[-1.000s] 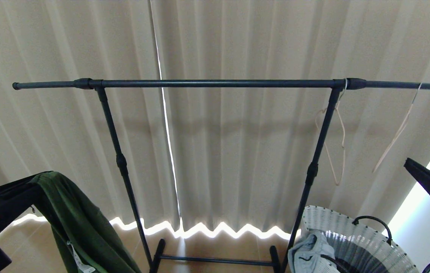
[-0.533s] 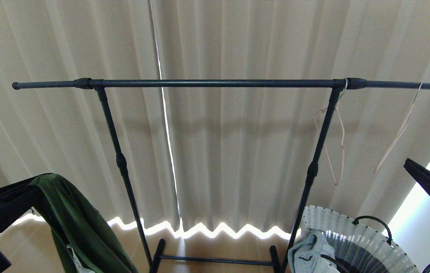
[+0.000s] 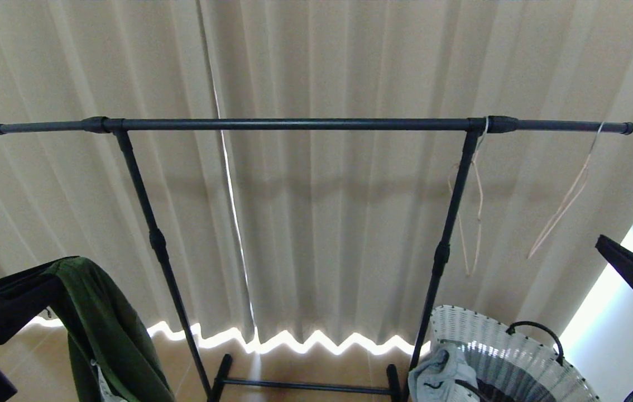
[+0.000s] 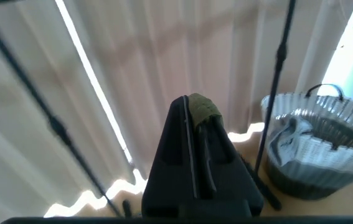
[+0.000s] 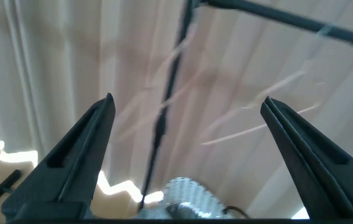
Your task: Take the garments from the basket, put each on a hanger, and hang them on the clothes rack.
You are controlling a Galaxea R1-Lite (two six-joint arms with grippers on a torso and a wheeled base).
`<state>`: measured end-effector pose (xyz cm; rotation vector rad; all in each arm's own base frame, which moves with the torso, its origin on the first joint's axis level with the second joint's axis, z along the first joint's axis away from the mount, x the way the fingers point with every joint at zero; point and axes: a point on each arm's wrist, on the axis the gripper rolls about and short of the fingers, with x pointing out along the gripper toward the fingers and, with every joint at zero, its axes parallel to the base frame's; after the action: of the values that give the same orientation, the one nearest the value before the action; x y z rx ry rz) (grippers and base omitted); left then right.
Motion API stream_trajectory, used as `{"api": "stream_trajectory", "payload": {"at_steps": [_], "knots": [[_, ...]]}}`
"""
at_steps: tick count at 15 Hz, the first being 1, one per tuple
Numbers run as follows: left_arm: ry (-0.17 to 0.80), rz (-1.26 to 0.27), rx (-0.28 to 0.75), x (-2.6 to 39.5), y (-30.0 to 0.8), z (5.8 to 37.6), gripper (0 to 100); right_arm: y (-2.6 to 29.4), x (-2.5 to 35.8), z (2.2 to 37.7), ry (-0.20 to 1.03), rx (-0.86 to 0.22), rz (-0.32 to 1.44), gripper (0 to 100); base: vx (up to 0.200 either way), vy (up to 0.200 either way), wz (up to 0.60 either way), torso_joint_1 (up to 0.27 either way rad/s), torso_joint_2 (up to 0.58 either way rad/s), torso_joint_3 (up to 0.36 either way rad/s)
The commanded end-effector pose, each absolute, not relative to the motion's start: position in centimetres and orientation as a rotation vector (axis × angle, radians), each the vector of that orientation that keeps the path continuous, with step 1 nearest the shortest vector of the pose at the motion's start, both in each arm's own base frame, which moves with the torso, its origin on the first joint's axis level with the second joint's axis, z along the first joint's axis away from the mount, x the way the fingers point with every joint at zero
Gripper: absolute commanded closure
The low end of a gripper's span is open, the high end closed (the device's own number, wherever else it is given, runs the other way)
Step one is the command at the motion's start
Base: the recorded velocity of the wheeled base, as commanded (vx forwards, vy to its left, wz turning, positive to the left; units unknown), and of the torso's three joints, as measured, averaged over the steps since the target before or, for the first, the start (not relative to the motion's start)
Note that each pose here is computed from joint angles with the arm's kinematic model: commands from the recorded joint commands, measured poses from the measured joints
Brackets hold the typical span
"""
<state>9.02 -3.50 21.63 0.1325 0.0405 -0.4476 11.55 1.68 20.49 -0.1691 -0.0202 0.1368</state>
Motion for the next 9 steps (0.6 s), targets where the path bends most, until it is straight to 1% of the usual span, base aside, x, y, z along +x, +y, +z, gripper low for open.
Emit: {"api": "stream_trajectory", "payload": {"at_steps": [1,3,9], "knots": [[0.041,-0.447,0.132,9.03,-3.5,21.63,100,1.68,11.58,20.42,-0.016,-0.17,0.137,0,0.0,-0.2,0.0,-0.002,0.0,0.002],[0.046,-0.449,0.133,8.99,-3.49,21.43,100,1.68,11.59,20.46,-0.018,-0.17,0.136,0,0.0,-0.2,0.0,0.0,0.0,-0.002],[0.05,-0.451,0.134,9.01,-3.52,21.33,100,1.68,11.58,20.42,-0.016,-0.17,0.137,0,0.0,0.0,0.0,0.0,0.0,0.0]]}}
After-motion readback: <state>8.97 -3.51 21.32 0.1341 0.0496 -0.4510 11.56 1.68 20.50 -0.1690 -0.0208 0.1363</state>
